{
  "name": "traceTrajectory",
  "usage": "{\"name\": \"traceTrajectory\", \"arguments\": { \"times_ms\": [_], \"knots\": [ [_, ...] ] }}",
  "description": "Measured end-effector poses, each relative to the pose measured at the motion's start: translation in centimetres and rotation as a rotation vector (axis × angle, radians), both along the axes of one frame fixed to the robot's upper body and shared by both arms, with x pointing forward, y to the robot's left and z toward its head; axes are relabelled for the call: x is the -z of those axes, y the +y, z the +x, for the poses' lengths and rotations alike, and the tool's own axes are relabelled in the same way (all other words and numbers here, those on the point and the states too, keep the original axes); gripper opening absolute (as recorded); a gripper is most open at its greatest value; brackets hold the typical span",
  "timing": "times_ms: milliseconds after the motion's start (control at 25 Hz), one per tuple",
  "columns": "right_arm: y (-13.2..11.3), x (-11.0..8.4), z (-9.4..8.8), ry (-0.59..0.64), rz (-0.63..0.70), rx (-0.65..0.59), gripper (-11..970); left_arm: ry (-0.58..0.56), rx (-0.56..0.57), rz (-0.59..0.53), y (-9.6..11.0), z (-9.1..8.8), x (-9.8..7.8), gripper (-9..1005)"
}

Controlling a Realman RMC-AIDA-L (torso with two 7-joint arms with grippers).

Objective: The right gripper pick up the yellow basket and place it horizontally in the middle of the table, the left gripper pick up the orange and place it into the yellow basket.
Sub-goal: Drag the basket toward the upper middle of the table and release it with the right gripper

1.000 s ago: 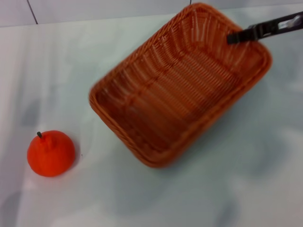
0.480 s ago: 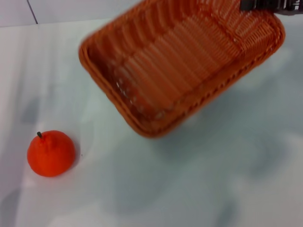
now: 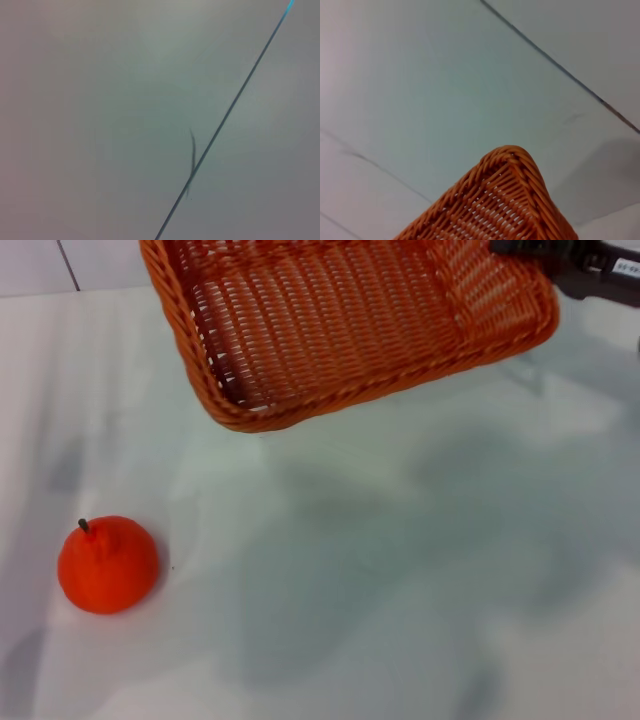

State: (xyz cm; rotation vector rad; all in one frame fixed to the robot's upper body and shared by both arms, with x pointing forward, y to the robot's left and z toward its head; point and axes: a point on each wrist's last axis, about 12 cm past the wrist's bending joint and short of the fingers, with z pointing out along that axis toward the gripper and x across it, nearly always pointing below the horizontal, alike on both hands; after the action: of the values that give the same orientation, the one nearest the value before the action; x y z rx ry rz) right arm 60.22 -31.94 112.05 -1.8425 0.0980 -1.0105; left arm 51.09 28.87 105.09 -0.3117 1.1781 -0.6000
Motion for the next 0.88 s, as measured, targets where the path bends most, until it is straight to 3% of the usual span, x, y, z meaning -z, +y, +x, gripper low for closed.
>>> {"name": "traceTrajectory", "arguments": {
  "times_ms": [440, 880],
  "knots": [
    [3.3, 4.5, -0.9, 0.118, 0.079, 0.120, 191, 0.014, 0.003, 0.002, -0.1, 0.4, 0.0, 823],
    [4.1, 6.7, -1.4, 0.191, 0.051, 0.173, 191, 0.033, 0.007, 0.007, -0.3, 0.5, 0.2, 823]
  ]
}}
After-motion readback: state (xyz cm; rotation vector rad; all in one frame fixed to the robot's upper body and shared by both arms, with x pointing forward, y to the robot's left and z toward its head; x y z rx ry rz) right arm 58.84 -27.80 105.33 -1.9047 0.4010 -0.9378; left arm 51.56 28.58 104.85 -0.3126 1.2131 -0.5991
